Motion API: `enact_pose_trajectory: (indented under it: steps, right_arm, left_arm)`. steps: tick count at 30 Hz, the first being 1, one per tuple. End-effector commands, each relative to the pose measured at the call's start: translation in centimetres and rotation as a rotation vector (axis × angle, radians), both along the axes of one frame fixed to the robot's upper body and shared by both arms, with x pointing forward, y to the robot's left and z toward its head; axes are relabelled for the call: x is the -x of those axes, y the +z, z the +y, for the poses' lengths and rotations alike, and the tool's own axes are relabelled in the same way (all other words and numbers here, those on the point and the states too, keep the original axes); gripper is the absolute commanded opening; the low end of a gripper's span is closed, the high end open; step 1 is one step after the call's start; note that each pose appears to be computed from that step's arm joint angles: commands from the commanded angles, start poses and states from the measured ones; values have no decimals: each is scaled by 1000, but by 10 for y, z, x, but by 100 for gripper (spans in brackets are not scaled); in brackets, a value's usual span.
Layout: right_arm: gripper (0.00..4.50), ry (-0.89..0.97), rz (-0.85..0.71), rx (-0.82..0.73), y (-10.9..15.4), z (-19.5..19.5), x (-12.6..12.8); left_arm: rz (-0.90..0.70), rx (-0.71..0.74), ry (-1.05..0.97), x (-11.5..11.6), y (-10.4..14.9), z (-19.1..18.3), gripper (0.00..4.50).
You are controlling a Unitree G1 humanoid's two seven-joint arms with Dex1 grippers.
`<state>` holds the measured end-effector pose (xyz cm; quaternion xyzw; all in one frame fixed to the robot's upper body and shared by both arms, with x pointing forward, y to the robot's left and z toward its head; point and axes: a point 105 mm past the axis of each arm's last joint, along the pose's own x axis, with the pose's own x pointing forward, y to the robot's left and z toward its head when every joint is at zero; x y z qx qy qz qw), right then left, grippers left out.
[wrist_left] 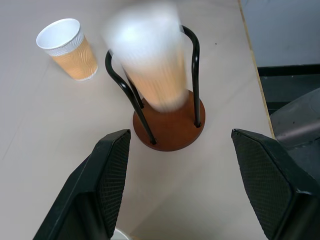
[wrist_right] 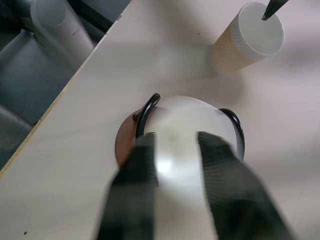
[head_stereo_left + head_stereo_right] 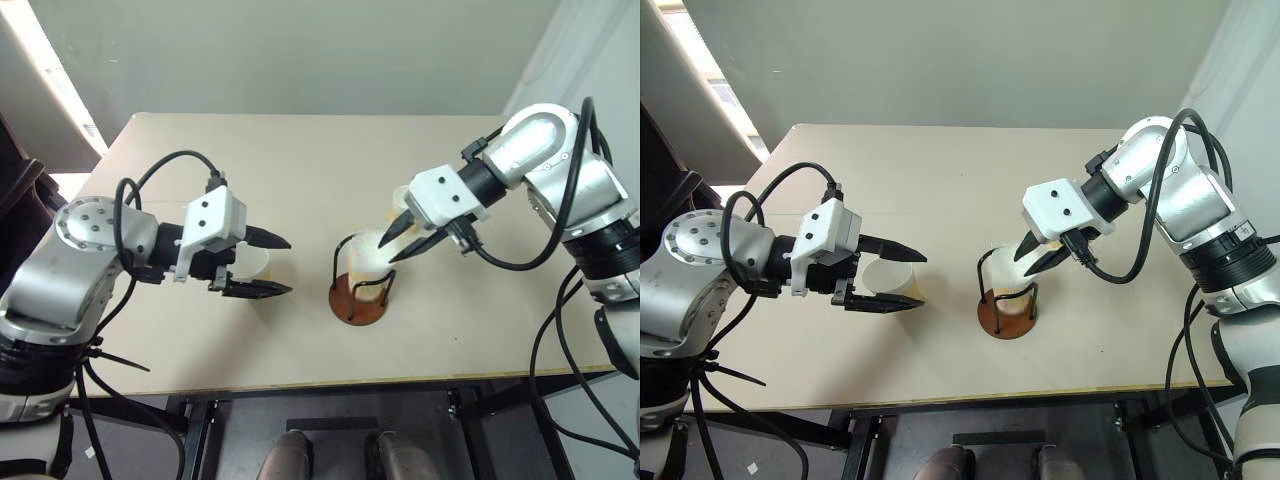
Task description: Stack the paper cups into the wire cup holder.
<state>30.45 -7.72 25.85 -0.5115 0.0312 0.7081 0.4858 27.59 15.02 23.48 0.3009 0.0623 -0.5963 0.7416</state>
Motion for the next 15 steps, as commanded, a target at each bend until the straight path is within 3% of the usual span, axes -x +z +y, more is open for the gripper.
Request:
enact_pose_trajectory:
  steps: [1, 2, 4, 8, 11, 15]
  right_arm:
    - [256, 6, -58, -27, 19, 1, 0]
    - [292, -6, -56, -49, 25, 1, -1]
    - [292, -54, -67, -83, 34, -3, -10]
    - [292, -268, -125, -128, 41, -23, -55]
    - [292, -482, -210, -95, 22, -44, -100]
    - [292, -570, -180, -47, -11, -53, -118]
  left_arm:
    - [-51, -1, -20, 2, 11, -4, 348]
    - [-52, 0, -21, 2, 11, -5, 348]
    - [-54, 1, -23, 2, 12, -6, 348]
    - [-78, 16, -5, -6, 14, -9, 348]
    - [-158, 38, 77, -28, 18, -13, 348]
    - [-258, 82, 184, -59, 27, -23, 348]
